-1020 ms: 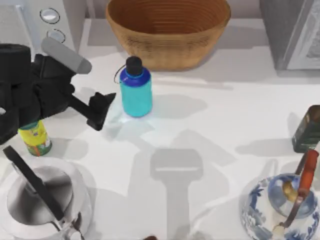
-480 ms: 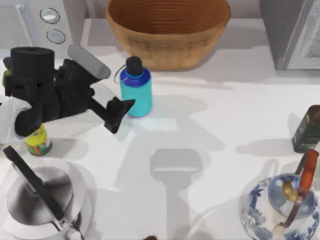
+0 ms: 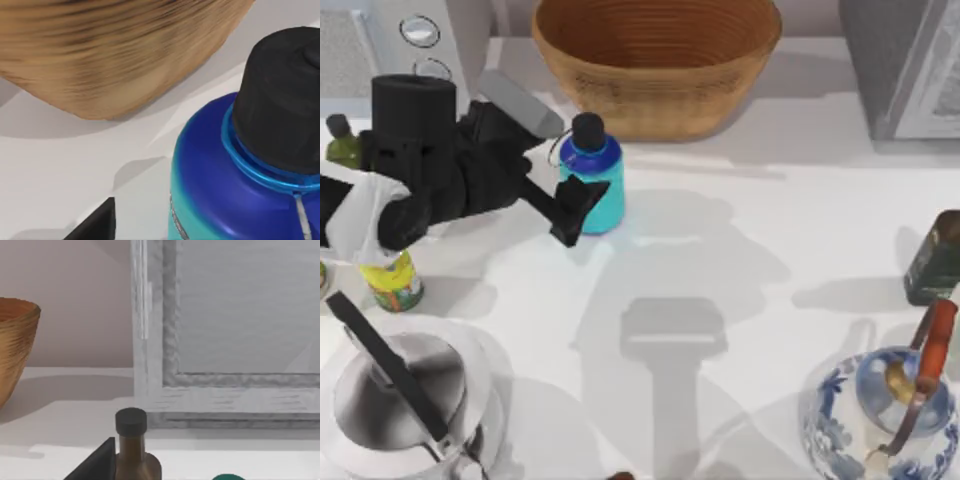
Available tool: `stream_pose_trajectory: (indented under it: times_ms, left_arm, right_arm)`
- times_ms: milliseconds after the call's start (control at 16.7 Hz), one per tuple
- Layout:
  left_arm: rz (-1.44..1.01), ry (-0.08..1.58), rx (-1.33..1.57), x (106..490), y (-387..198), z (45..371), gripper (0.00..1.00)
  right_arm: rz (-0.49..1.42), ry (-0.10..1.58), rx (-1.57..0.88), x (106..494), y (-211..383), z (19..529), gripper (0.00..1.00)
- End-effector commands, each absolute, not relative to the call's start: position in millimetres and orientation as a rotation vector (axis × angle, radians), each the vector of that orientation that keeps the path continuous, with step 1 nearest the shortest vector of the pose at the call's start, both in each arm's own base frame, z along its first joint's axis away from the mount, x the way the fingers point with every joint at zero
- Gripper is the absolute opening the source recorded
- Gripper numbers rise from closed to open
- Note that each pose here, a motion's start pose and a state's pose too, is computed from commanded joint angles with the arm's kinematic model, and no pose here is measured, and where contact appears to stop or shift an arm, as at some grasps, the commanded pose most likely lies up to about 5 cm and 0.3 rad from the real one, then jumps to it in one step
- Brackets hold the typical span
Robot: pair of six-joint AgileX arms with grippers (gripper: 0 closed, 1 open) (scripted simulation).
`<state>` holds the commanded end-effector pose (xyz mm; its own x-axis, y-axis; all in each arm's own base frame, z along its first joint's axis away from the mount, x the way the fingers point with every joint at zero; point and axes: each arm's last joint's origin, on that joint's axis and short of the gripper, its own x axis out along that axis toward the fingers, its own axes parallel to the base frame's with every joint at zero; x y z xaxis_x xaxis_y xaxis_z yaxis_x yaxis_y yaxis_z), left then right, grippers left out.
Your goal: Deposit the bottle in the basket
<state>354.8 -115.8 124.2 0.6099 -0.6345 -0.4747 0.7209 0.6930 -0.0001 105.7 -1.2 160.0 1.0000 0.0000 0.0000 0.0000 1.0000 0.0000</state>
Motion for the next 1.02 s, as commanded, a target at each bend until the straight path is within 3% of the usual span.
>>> stream_pose_trajectory:
  times_ms: [420,660,1020]
  left_arm:
    - [-0.788,0.471,0.200,378,-142,92,1.00]
    - [-0.788,0.471,0.200,378,-143,91,1.00]
    - [-0.788,0.471,0.200,378,-143,91,0.55]
  right_arm:
    - [0.000,0.000,0.000,106,-1,160,1.00]
    - [0.000,0.000,0.000,106,-1,160,1.00]
    - [0.000,0.000,0.000,106,-1,160,1.00]
